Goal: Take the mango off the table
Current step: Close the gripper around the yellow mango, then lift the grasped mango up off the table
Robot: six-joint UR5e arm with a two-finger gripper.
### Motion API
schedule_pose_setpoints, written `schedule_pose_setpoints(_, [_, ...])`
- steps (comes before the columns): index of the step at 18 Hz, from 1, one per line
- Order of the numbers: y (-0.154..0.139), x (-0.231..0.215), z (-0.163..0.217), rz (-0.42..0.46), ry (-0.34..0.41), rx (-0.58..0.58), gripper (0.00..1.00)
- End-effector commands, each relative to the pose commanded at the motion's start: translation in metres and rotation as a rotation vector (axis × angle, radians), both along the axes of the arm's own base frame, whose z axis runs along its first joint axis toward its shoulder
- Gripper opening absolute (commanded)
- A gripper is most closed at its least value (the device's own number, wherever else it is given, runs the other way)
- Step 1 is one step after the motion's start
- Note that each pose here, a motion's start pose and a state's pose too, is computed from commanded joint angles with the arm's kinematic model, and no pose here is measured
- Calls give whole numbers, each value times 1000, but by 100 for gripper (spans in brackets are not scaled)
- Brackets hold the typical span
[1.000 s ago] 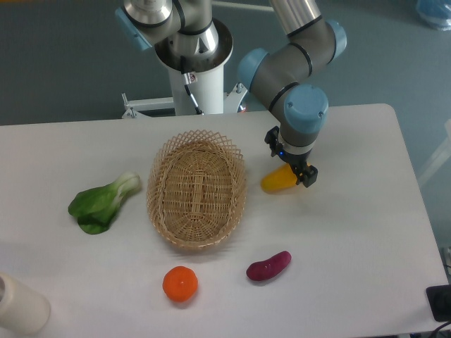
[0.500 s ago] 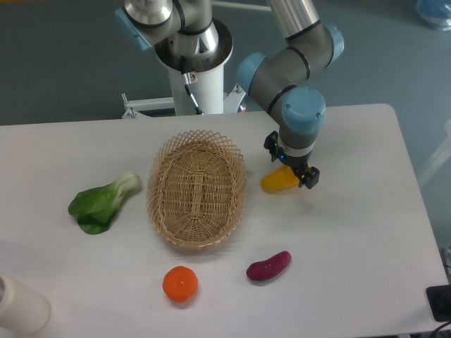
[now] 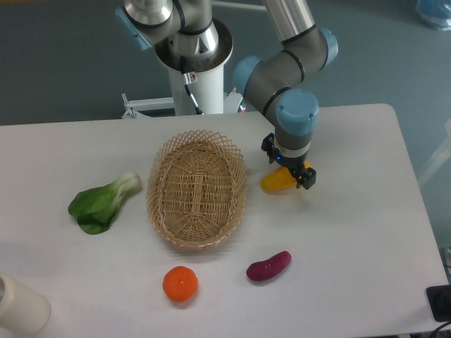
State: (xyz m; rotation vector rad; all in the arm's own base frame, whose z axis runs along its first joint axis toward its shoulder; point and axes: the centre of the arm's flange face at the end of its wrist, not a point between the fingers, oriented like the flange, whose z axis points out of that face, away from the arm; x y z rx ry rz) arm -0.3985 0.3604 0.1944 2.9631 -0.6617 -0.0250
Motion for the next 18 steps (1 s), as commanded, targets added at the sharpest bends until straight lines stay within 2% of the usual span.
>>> schedule_pose_setpoints(2, [2, 0, -4, -3, 5, 3, 99])
schedule_pose_setpoints(8, [2, 0, -3, -12, 6, 3, 66])
schedule_pose_setpoints(10, [4, -4, 3, -17, 18, 6, 59])
schedule_pose_setpoints(18, [14, -25, 34, -20, 66, 36, 59])
